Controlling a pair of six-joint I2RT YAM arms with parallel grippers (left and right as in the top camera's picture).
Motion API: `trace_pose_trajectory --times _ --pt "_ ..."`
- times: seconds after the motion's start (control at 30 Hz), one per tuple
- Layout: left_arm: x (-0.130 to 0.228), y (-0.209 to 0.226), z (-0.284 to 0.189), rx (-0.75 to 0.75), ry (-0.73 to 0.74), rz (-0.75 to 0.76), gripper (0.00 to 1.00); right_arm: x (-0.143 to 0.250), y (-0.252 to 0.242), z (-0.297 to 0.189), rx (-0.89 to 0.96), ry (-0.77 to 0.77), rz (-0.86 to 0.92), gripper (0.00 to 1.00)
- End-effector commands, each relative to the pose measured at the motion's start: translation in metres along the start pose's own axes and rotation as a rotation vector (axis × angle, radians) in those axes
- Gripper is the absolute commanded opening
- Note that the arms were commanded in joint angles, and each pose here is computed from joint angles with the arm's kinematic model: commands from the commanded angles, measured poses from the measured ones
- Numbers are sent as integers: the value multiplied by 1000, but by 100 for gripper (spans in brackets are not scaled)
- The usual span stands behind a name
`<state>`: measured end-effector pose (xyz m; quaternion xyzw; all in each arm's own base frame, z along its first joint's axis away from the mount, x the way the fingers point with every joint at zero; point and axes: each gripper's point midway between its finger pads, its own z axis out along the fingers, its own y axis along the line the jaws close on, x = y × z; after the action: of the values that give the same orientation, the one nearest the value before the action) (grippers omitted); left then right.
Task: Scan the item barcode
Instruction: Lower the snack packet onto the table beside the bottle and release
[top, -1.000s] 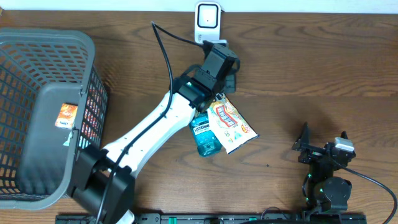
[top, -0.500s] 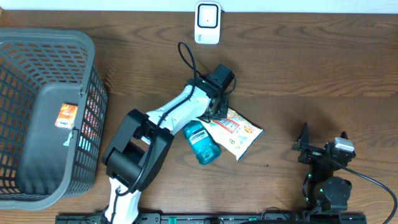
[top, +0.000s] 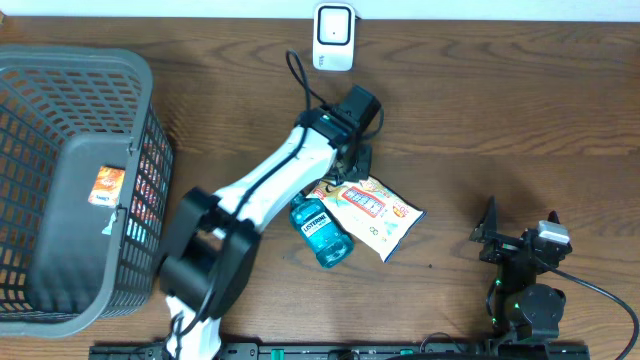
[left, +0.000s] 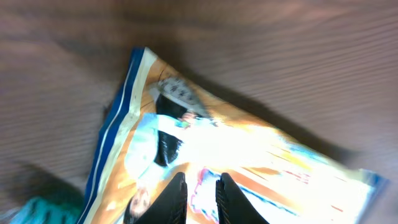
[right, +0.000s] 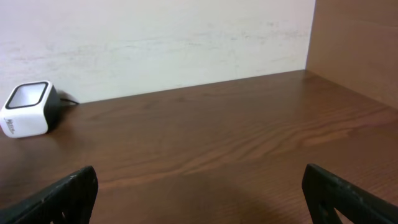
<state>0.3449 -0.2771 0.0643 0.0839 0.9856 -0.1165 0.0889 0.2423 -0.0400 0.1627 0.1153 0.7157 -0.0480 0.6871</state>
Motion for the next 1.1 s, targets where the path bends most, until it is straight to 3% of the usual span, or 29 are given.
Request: trace_pose_trajectory --times 0.0,0.13,0.2,0.33,0.7,0.87,0.9,0.97,1.07 --pt "-11 -9 -37 38 -67 21 19 1 -2 0 7 1 -10 99" --pt "10 5 -15 -3 13 9 19 1 -2 0 7 1 -10 99" --pt "20 17 -6 -49 33 -39 13 1 -2 0 7 1 -10 99" --pt "44 49 14 -174 58 -163 11 1 -2 0 7 1 -10 99" --pt "67 57 59 -107 30 -193 17 1 -2 0 7 1 -10 99" --pt "45 45 37 -75 -22 -138 52 1 -2 0 7 1 -10 99" --pt "37 40 27 -64 -41 -119 63 1 -2 0 7 1 -10 99" --pt "15 25 -5 -29 -104 -60 84 1 -2 0 7 1 -10 99" --pt "-21 1 -76 39 -246 8 99 1 -2 0 7 1 -10 99"
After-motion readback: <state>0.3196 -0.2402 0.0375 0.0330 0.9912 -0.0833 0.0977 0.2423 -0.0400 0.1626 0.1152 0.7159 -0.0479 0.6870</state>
